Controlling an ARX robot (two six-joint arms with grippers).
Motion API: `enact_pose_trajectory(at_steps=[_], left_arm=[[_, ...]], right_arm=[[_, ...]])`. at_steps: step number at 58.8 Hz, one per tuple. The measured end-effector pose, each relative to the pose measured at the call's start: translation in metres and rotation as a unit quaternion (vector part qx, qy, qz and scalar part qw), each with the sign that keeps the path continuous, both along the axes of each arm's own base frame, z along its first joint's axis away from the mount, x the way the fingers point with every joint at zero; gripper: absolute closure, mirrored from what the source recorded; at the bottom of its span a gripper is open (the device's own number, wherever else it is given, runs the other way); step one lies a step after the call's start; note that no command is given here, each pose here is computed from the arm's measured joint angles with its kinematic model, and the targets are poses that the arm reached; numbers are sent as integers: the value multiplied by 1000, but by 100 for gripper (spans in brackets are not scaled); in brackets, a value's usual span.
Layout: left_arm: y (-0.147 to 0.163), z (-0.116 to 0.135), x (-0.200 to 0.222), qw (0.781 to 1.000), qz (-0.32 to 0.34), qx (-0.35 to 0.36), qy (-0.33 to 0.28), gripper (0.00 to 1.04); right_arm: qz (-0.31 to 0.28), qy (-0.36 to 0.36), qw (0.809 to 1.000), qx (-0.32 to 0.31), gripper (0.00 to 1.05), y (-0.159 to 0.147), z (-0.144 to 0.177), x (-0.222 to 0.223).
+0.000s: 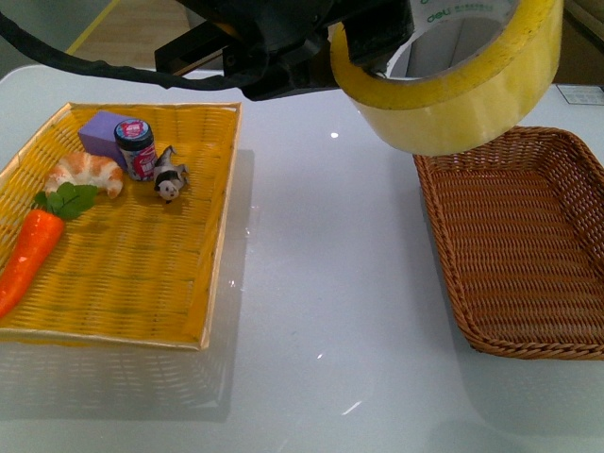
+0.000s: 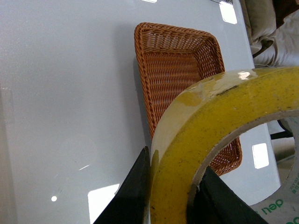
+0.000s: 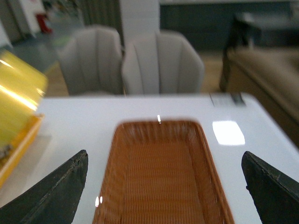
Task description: Move tape to another basket
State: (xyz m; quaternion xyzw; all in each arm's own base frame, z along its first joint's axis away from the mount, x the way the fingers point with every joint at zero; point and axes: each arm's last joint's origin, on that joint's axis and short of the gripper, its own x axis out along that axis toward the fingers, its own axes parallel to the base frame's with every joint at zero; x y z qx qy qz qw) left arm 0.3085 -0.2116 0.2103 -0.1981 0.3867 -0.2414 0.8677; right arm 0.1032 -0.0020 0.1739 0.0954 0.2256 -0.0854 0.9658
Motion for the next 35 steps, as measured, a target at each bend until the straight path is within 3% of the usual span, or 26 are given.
enact_pose_trajectory(at_steps=[8,20,35], left_arm=[[-1,2,-2,1000,-7,-1,0,89],[-2,7,-6,1000,-14,-1,-1,89],[-4,8,-10,1000,-26,-2,4,89]], right_arm=[[19,-7,997,76,9,1,22,18],[121,-72,971,191,9,8,43,55],[234,-89,940,232,9,40,32,92]])
